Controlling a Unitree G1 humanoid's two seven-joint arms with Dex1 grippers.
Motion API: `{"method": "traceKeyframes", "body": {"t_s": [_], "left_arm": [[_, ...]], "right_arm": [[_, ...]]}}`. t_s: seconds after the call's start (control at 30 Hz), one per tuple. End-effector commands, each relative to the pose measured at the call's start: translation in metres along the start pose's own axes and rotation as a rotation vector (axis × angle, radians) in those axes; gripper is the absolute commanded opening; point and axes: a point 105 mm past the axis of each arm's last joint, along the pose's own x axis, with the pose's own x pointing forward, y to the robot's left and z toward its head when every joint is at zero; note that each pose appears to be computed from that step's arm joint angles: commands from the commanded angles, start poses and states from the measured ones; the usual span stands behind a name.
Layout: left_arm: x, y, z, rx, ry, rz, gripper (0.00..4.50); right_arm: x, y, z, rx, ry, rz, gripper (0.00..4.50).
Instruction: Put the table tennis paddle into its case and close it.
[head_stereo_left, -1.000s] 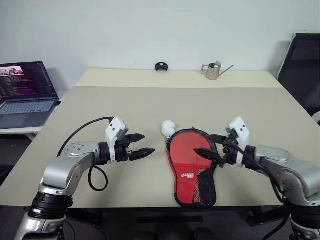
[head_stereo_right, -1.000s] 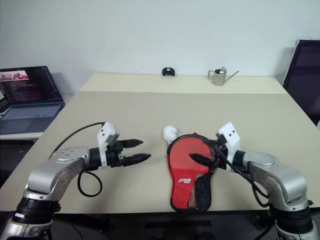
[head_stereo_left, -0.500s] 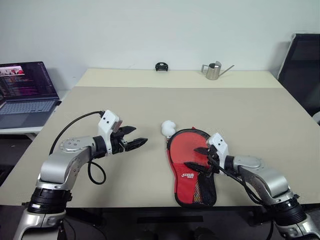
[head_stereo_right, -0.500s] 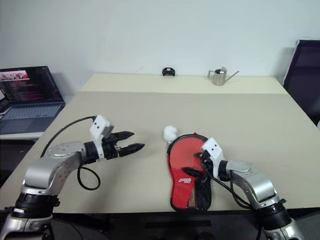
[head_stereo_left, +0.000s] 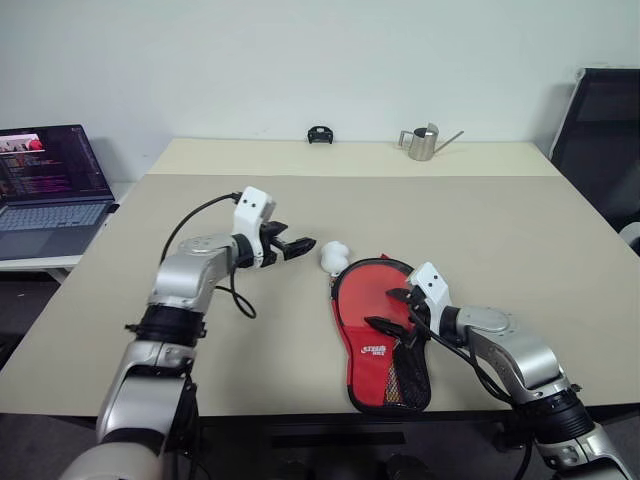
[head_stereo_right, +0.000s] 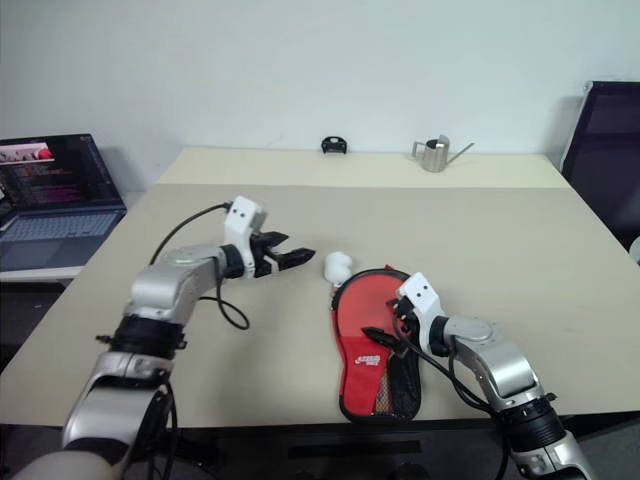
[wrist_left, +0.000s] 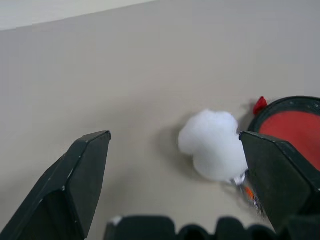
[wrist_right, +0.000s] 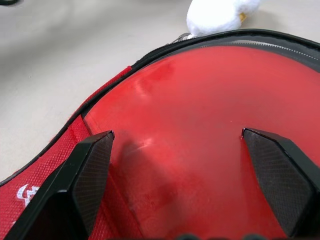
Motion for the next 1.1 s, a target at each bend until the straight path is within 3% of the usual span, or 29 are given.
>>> {"method": "traceKeyframes", "body": {"t_s": [0.03,0.43,0.77,0.87,1.1], "left_arm": [[0.018,-0.007,0.009,0.026,-0.002,-0.056,4.49],[0.054,-0.018,-0.027,0.041,0.162,-0.087,4.49],[0.070,-0.045,-0.046,0.036,0.209,-0.155,4.49],[0.074,-0.053,-0.048,0.029,0.208,-0.184,3.88],[0.076,-0.062,-0.053,0.005,0.207,-0.228,1.23]], "right_arm": [[0.003,0.001,-0.008,0.022,0.025,-0.004,4.50],[0.006,0.006,-0.006,0.053,0.000,-0.023,4.50],[0.009,0.010,-0.005,0.070,-0.021,-0.041,4.50],[0.010,0.010,-0.005,0.076,-0.027,-0.050,4.50],[0.010,0.008,-0.003,0.063,-0.040,-0.081,4.50]]}}
